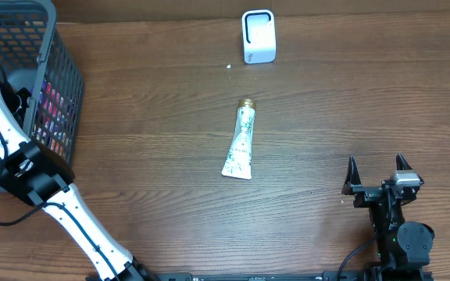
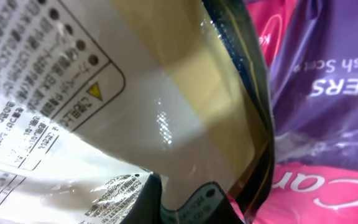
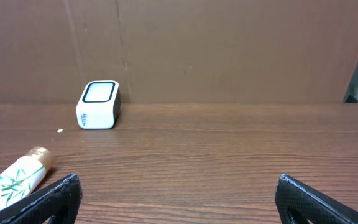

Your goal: Scan the item barcode

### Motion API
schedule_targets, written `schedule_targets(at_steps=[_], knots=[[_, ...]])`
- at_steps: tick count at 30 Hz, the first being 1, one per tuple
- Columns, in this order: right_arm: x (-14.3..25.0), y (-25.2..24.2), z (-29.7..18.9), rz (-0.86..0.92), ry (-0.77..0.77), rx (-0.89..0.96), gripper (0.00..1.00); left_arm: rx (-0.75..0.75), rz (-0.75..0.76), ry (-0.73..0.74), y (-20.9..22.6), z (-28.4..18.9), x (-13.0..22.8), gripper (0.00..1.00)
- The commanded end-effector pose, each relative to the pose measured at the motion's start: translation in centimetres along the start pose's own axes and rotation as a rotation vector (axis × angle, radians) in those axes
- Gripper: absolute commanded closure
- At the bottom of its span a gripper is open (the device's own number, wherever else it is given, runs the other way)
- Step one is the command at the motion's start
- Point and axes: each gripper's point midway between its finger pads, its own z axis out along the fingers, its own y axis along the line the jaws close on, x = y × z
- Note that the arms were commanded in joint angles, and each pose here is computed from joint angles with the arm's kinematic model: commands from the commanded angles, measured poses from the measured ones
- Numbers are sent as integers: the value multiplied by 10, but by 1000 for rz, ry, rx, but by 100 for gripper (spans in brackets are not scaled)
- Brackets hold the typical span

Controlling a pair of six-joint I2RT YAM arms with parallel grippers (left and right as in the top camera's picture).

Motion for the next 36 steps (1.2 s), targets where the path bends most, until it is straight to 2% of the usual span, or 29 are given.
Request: schedule_targets(at_steps=[1, 10, 25, 33, 36], knots=[[1, 0, 0, -4, -6, 2, 0, 130, 28, -77, -29, -41, -1, 96], [1, 0, 0, -4, -6, 2, 0, 303, 38, -401, -46, -179, 0, 96], [1, 0, 0, -4, -6, 2, 0, 414, 70, -566, -52, -269, 36, 95], [1, 0, 0, -4, -6, 2, 0, 502, 139, -693, -56, -334, 78, 96], [1, 0, 0, -4, -6, 2, 0, 468, 130, -725, -48, -343, 84, 96]])
